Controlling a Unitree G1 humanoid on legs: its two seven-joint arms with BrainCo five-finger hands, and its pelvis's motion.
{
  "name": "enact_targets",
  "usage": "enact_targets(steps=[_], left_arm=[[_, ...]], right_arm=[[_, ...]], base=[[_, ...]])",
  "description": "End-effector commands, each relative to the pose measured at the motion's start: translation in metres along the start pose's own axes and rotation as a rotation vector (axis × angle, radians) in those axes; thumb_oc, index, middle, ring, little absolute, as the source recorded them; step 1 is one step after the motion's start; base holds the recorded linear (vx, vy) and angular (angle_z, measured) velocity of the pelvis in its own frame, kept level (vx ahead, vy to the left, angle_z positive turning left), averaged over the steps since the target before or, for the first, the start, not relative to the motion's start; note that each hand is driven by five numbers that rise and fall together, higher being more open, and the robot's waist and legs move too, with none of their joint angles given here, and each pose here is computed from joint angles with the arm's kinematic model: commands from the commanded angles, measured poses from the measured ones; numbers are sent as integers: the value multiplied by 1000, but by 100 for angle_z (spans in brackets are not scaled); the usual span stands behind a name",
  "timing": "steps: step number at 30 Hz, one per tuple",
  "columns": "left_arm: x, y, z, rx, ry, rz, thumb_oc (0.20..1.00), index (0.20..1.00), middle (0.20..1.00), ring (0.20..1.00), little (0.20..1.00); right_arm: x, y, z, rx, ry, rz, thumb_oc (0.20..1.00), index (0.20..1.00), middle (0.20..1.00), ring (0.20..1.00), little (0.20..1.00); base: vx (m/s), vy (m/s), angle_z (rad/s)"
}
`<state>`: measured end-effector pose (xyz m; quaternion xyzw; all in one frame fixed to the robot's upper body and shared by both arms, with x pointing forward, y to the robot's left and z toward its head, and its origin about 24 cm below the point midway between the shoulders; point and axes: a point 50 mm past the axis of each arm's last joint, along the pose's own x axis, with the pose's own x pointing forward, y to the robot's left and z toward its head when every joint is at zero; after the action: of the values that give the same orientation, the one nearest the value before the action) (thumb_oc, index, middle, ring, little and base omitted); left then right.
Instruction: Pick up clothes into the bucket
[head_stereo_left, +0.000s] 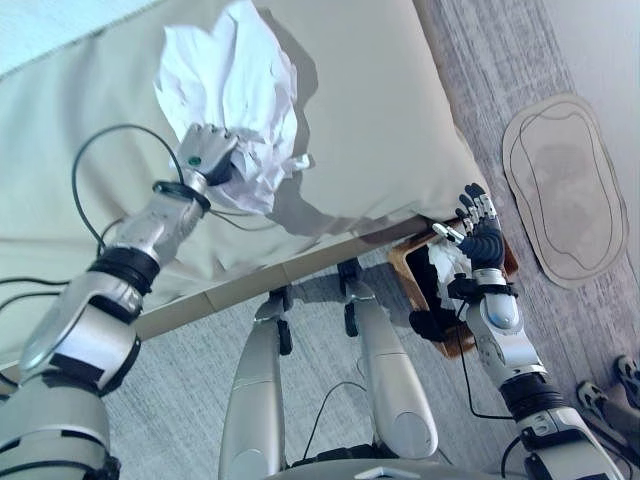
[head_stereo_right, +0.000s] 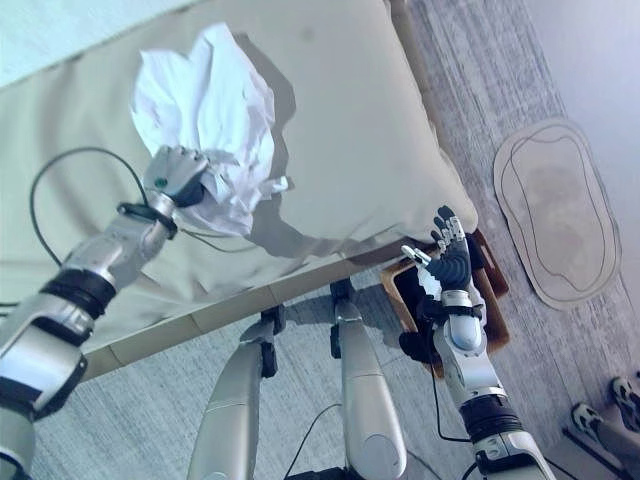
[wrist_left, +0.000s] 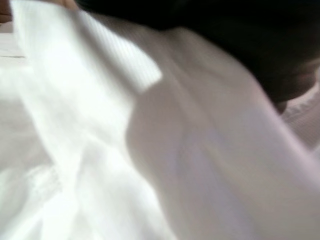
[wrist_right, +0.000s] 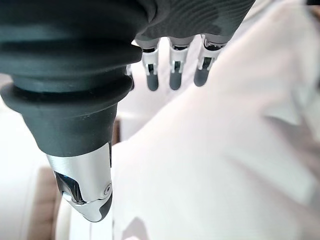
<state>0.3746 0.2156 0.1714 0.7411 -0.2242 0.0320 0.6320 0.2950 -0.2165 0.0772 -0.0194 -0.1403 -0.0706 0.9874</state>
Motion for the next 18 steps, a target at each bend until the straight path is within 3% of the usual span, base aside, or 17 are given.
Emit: enact_targets(steps=[1,12,18], left_arm=[[-5,8,22,-218,-48,115,200,200,200,200,200],[-40,29,63,-601,-264,136,200,200,200,200,200],[-47,50,73,-780,-369,140,200,200,200,200,200]], right_arm=[[-1,-10,2,-143,-20,-17,1000,1000,1000,1000,1000],[19,24,7,-616,-93,281,1000,1000,1000,1000,1000],[23,63,32,-626,-241,486,1000,1000,1000,1000,1000]], base=[[92,-35,6],[88,-21,10],[72,-20,3]])
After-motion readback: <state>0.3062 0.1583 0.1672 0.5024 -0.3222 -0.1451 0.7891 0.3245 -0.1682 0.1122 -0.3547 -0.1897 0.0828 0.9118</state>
